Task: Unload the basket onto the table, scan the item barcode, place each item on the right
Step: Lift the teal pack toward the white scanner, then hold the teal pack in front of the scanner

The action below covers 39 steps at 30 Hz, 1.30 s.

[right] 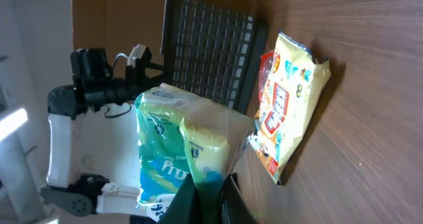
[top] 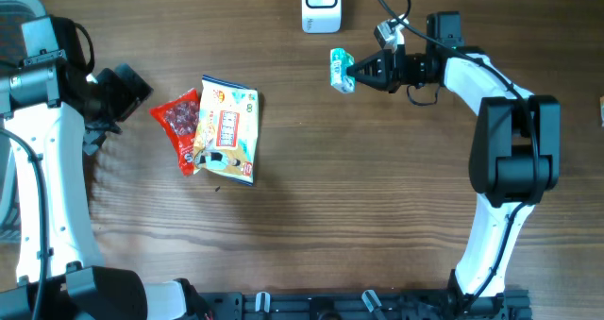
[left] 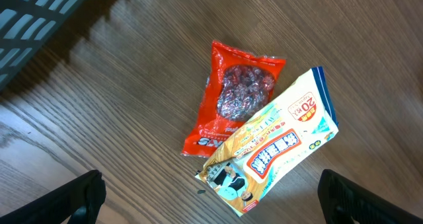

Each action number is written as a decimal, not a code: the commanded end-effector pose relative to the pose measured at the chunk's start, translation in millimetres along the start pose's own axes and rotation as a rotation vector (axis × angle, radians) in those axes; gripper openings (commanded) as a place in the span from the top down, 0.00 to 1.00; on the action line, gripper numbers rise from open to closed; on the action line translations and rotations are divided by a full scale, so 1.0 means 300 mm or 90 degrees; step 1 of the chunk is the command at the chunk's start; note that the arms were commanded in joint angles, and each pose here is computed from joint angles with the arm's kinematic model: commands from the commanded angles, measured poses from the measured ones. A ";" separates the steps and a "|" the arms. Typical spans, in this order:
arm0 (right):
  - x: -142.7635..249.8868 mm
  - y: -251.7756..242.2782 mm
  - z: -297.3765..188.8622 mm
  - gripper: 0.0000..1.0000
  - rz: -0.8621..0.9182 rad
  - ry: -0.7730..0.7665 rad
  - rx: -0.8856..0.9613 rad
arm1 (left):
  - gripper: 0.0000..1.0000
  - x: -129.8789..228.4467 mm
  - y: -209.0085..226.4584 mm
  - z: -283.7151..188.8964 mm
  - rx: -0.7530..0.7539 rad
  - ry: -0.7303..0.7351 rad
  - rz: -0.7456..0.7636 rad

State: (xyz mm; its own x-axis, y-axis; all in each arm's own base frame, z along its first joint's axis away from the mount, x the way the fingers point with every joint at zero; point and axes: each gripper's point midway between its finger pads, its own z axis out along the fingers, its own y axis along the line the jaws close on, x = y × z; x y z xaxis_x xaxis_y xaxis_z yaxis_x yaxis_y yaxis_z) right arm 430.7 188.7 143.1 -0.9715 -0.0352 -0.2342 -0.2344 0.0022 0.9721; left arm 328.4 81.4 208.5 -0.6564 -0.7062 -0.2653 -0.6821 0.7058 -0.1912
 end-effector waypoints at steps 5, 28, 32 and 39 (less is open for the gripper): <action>-0.059 0.098 -0.003 0.96 -0.253 0.010 -0.040 | 0.00 -0.001 -0.002 0.002 0.004 0.003 -0.007; -0.163 0.430 -0.033 0.96 -0.347 0.023 0.001 | 0.00 -0.001 -0.002 0.002 0.004 0.003 -0.007; -0.125 0.476 0.054 0.96 -0.356 0.056 -0.018 | 0.00 -0.001 -0.002 0.002 0.004 0.003 -0.007; -0.128 0.467 0.053 0.96 -0.334 0.056 -0.018 | 0.00 -0.001 -0.002 0.002 0.004 0.003 -0.007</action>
State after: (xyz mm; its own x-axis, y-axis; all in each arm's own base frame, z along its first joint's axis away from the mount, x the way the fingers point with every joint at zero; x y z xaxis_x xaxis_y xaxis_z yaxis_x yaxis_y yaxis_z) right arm 446.4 211.7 276.6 -0.7437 -0.0540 -0.6663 -0.6640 -0.0557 0.7457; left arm 328.4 81.4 208.5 -0.6564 -0.7062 -0.2653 -0.6821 0.7058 -0.1912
